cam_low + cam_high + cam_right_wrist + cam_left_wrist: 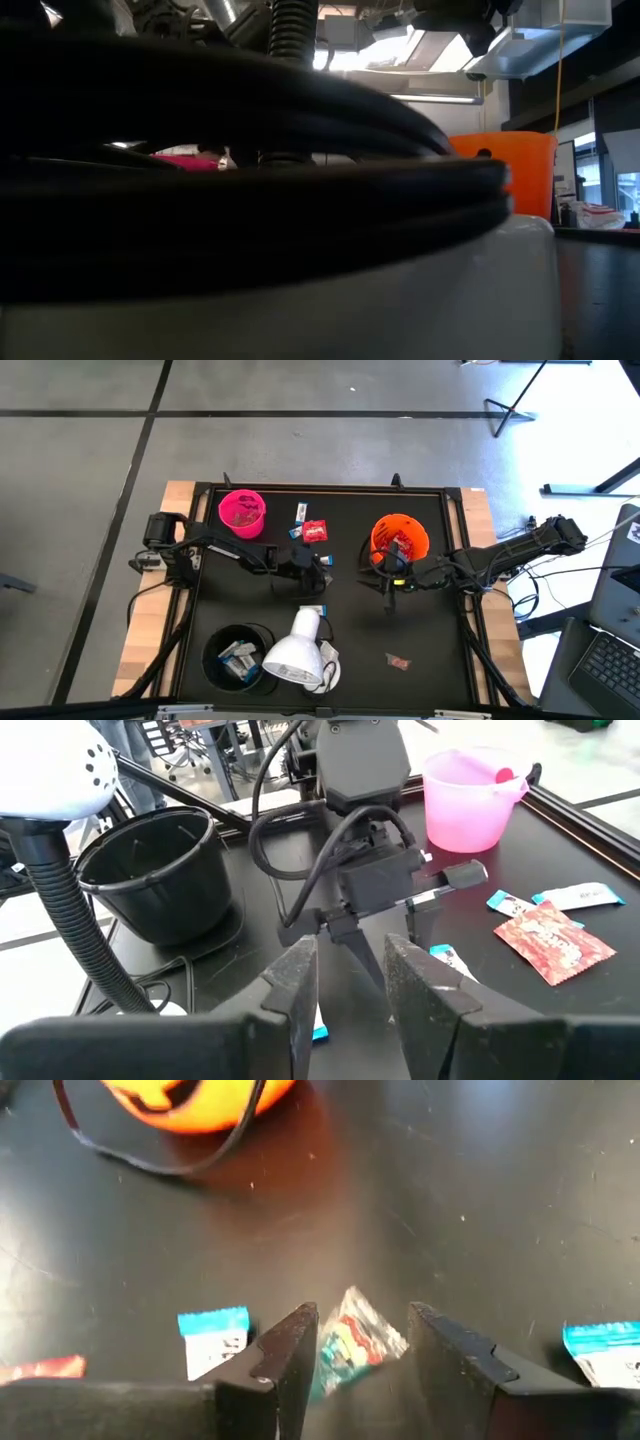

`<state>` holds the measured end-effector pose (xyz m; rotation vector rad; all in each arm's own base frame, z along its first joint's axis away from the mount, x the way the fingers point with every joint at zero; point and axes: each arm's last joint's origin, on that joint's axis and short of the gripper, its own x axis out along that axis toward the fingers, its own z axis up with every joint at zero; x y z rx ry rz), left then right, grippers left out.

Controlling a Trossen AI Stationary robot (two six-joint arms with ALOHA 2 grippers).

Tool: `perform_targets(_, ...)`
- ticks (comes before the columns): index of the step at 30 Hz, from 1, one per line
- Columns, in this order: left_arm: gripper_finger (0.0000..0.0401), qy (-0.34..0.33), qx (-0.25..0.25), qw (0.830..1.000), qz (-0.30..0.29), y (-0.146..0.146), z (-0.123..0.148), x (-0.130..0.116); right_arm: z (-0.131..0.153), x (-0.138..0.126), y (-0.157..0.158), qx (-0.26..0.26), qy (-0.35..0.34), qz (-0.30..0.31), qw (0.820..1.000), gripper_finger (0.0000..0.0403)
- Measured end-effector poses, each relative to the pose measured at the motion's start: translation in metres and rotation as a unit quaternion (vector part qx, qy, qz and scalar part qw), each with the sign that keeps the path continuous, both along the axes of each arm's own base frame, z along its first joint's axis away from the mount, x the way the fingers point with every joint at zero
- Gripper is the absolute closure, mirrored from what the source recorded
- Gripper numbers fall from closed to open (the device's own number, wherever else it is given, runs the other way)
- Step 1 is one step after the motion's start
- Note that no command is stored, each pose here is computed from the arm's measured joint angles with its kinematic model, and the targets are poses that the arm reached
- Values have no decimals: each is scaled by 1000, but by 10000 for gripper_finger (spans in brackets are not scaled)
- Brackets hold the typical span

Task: Sort candy
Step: Put the green gummy into the pink bucket

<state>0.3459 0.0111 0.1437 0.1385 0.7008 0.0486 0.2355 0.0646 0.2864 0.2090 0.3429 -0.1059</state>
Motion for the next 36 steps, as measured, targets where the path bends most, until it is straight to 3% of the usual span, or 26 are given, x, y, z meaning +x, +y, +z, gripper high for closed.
perform_targets(7, 218, -7, 21, 1000, 7, 11, 5, 9, 0, 0, -1, -1, 2, -2, 1000, 288)
perform_targets(12, 204, 32, 19, 999, -17, 17, -5, 13, -1, 0, 0, -1, 3, -1, 1000, 288)
perform_targets(29, 208, 87, 14, 996, -1, 27, -14, 9, -2, 0, -1, 11, 6, -11, 1000, 288)
perform_targets(36, 236, 94, 3, 996, 10, 29, -19, 9, -1, 0, -1, 21, 1, -14, 1000, 288)
